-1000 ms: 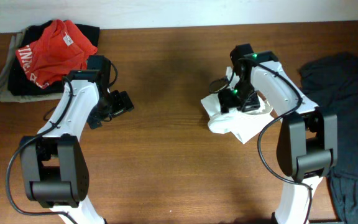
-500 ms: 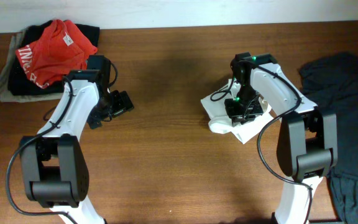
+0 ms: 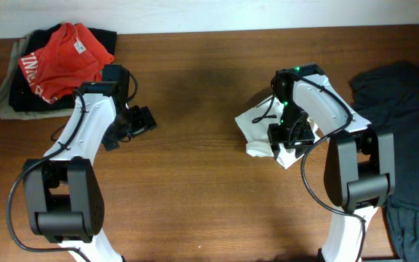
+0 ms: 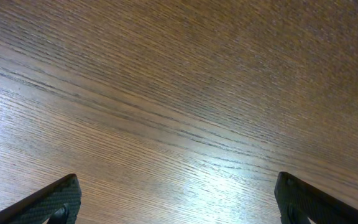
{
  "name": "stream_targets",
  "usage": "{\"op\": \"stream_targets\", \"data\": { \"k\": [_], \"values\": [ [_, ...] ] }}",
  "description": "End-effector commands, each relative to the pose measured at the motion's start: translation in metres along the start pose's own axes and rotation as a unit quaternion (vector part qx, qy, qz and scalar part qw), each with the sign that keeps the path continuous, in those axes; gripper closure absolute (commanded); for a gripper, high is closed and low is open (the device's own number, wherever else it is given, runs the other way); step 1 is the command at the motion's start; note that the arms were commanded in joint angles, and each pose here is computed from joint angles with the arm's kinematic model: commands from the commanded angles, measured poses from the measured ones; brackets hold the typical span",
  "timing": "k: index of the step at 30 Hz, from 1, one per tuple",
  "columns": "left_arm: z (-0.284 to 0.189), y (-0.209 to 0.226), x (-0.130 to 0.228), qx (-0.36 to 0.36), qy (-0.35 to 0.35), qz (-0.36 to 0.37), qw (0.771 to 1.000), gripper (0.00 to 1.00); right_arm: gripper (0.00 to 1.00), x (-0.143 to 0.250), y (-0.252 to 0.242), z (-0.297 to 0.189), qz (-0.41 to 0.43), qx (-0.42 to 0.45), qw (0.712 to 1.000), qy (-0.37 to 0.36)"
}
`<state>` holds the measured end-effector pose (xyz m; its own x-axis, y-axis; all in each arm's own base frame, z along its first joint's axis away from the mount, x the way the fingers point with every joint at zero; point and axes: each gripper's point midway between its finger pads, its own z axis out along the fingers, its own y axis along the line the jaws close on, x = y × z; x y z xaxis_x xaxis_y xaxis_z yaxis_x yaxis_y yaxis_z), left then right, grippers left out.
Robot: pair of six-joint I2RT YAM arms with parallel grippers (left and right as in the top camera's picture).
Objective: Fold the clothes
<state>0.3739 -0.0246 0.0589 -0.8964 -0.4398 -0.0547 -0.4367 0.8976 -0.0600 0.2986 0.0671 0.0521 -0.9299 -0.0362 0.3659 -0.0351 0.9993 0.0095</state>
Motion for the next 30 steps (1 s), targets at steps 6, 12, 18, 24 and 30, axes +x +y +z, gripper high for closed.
{"op": "stream_targets", "data": {
  "k": [6,12,18,24,30],
  "values": [
    [-0.002,0.002,0.000,-0.001,-0.004,0.002,1.000,0.01,0.55,0.005,-0.004,0.014,0.075,0.008,0.997,-0.021],
    [-0.002,0.001,-0.001,0.001,-0.006,0.002,1.000,0.01,0.55,0.024,-0.008,-0.044,0.072,0.000,0.991,-0.116],
    [-0.002,0.000,-0.002,0.002,-0.008,0.002,1.000,0.01,0.57,0.023,-0.004,-0.109,0.063,-0.034,0.960,-0.269],
    [-0.002,0.001,-0.002,0.002,-0.008,0.002,1.000,0.01,0.68,-0.018,0.003,-0.113,0.059,-0.047,0.946,-0.316],
    [-0.002,0.001,-0.002,0.002,-0.008,0.002,1.000,0.01,0.96,-0.048,0.019,-0.054,0.053,-0.072,0.969,-0.231]
  ]
}}
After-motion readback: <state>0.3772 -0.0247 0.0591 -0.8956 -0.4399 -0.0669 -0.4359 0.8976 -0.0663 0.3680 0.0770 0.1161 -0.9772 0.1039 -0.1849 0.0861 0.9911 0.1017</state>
